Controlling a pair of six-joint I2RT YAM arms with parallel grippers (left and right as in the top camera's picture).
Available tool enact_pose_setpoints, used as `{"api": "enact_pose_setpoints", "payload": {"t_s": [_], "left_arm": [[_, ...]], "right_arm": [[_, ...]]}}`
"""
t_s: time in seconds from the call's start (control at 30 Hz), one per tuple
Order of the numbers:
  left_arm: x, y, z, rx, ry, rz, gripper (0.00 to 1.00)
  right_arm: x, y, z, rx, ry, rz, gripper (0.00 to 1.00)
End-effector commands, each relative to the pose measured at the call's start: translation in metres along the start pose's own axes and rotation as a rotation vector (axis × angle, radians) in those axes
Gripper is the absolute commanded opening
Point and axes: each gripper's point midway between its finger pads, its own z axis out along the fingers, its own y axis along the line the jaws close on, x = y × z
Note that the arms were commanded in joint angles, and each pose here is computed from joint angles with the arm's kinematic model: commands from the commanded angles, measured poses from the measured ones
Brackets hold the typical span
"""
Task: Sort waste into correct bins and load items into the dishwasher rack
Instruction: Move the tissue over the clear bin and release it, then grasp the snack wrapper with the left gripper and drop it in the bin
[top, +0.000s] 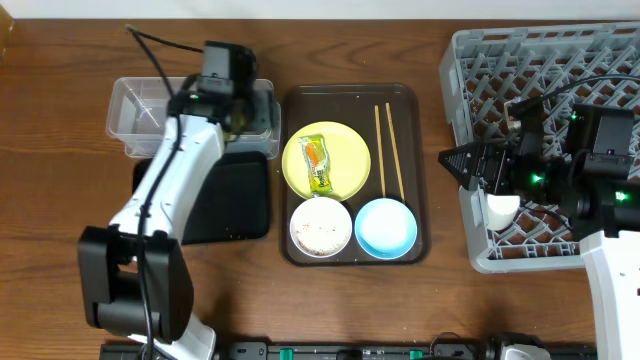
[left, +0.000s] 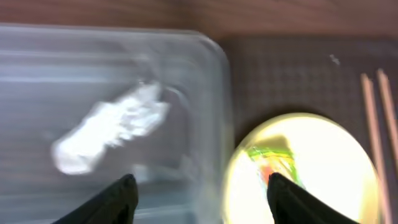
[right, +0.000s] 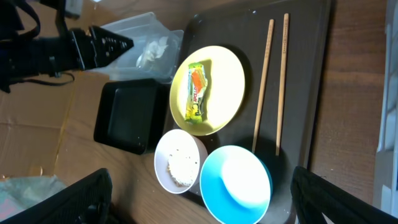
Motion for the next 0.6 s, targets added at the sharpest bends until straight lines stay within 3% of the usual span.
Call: {"api": "enact_pose_setpoints", "payload": {"t_s": [0.0, 0.13, 0.27, 0.5, 0.57], "left_arm": [[0.014, -0.046, -0.006, 0.091, 0.029, 0.097, 0.63], [0.047, -0.075, 0.014, 0.092, 0.107, 0.176, 0.58], [0.070, -0.074, 0.046, -0.019, 0.170, 0.190, 0.58], [0.105, -0.064, 0.096, -0.063, 0.285, 0.163, 0.58], [0.113, -0.062, 0.104, -0.071, 0.310, 0.164, 0.54]], "right_arm": [[-0.002, 0.004, -0.001, -0.005, -0.003, -0.025, 0.89], [-0.002, 0.001, -0.001, 0.014, -0.005, -0.025, 0.89], [-0.002, 0.001, -0.001, 0.016, -0.006, -0.024, 0.90], [-0.002, 0.000, -0.001, 0.016, -0.003, -0.022, 0.90], [-0.002, 0.000, -0.001, 0.016, -0.003, -0.023, 0.90]]}}
